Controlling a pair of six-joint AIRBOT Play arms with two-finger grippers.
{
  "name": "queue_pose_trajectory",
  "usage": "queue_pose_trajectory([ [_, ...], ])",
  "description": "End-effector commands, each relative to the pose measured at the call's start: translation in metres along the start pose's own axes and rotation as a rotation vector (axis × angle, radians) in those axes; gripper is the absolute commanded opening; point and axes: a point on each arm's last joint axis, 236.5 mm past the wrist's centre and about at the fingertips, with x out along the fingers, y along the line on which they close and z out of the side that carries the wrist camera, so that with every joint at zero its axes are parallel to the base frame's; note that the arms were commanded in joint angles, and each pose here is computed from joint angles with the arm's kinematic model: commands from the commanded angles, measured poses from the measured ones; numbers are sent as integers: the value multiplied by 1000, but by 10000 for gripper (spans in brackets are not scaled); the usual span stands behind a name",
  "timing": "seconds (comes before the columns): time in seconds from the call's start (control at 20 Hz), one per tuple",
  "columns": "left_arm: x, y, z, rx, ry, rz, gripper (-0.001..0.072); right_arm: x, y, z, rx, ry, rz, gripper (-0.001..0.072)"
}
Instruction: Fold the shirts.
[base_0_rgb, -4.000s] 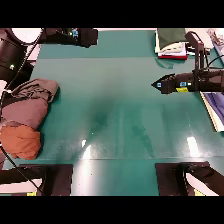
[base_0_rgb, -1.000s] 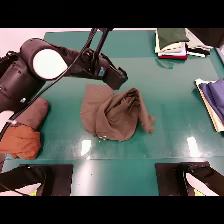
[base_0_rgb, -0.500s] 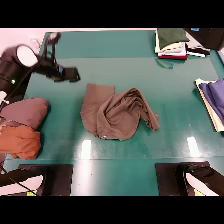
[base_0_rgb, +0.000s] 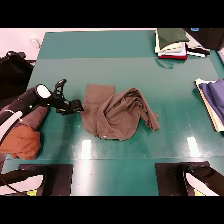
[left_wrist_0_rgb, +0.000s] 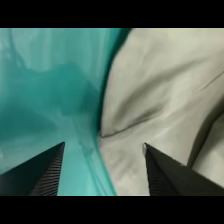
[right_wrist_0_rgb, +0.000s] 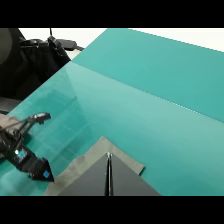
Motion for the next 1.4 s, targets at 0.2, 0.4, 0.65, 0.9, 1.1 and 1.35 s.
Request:
queue_pose_trajectory([
  [0.2,17,-32,-16,22,2,-88,534,0,1,-2,1,9,2,18],
  [0.4,15,-39,-8,47,-31,-91,23,-2,-10,-17,45,70,-20,18],
  [0.65,-43,-42,57,121,-151,-80,22,-18,-89,-134,302,325,-207,18],
  [0.9,-73,-58,89,168,-245,-85,22,-33,-151,-331,798,588,-358,511],
  [1.1,-70,-57,86,167,-227,-83,22,4,-134,-410,1042,636,-199,510],
  [1.35,-69,-56,82,168,-211,-82,22,61,-133,-426,1037,657,-147,508],
])
